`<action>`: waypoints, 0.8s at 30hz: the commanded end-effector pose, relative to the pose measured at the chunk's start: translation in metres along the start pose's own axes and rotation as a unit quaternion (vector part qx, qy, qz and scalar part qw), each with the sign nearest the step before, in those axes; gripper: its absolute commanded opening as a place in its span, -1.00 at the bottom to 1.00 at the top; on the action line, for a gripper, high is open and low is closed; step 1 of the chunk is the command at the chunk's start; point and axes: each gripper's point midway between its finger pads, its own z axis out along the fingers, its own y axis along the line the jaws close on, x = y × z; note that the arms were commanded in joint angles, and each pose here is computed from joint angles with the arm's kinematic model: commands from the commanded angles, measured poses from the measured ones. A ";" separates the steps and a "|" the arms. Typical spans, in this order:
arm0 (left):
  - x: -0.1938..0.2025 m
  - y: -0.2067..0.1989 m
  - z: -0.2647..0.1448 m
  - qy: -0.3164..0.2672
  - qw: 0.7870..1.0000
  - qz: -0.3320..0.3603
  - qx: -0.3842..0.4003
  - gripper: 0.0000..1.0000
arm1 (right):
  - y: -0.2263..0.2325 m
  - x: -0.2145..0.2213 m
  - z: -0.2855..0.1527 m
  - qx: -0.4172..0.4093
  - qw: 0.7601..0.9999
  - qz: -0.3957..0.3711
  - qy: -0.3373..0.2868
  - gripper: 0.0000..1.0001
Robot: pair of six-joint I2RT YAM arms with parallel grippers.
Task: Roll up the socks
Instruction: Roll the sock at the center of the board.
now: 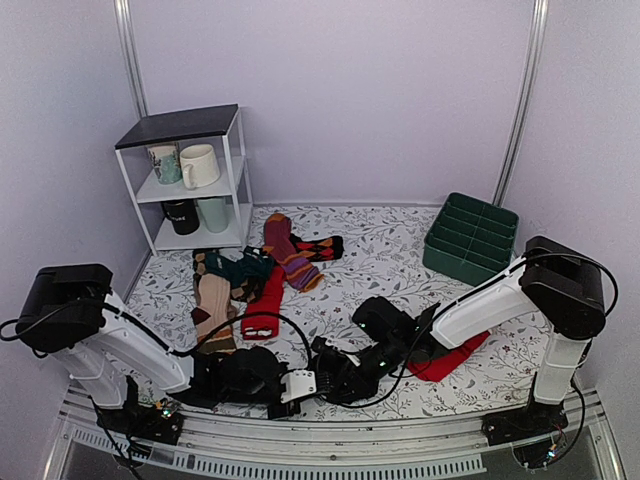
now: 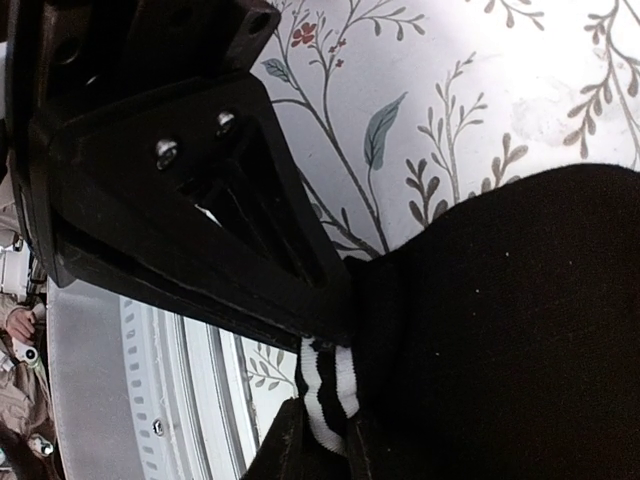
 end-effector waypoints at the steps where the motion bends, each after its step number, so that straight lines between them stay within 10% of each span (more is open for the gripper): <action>1: 0.031 -0.027 0.003 0.072 0.994 -0.037 0.067 -1.00 | -0.028 0.040 0.005 0.061 0.996 0.040 0.044 -0.63; 15: 0.062 -0.037 0.012 0.160 0.948 -0.210 0.176 -1.00 | 0.004 -0.042 -0.081 0.169 0.933 -0.221 -0.228 -0.33; 24: 0.067 -0.038 0.016 0.171 0.936 -0.231 0.201 -1.00 | 0.025 -0.001 -0.062 0.158 0.917 -0.332 -0.155 -0.21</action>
